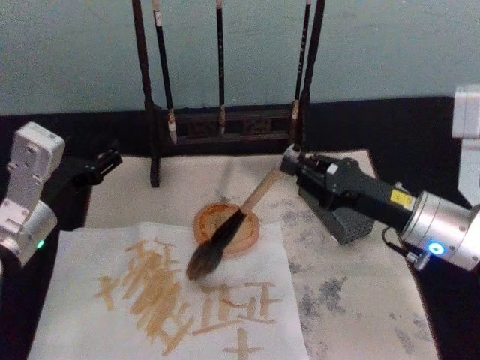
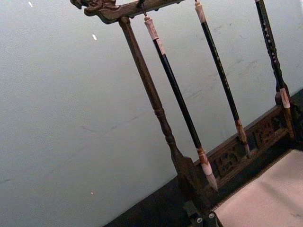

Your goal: Pick up the brush from the inkstone, write on the paper, then place the brush back to its original position.

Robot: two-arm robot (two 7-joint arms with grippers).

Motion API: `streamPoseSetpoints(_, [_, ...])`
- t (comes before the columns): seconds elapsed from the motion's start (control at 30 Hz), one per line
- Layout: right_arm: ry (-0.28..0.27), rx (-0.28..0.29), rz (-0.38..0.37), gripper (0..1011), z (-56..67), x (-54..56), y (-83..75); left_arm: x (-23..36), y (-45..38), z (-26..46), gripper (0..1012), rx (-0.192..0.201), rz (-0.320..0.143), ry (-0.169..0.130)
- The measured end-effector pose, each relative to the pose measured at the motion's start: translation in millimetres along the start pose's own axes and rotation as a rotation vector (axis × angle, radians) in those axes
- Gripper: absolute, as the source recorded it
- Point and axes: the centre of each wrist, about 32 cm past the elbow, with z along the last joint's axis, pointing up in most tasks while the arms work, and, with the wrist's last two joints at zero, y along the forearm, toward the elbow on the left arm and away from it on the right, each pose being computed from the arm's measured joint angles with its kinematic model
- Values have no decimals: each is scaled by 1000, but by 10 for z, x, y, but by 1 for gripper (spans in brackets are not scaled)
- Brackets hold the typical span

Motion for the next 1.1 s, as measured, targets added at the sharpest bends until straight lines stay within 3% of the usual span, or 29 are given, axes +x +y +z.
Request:
streamPoseSetpoints(0.2, [40,29,-10,170,57,95,32,0,0,0,1002,0,0,0])
streamPoseSetpoints(0.53, [108,72,-58,170,175,394,87,0,0,0,1002,0,0,0])
streamPoseSetpoints(0.87, [172,80,-155,170,172,832,126,0,0,0,1000,0,0,0])
streamPoseSetpoints(1.1, [243,75,-208,170,-6,807,80,0,0,0,1002,0,0,0])
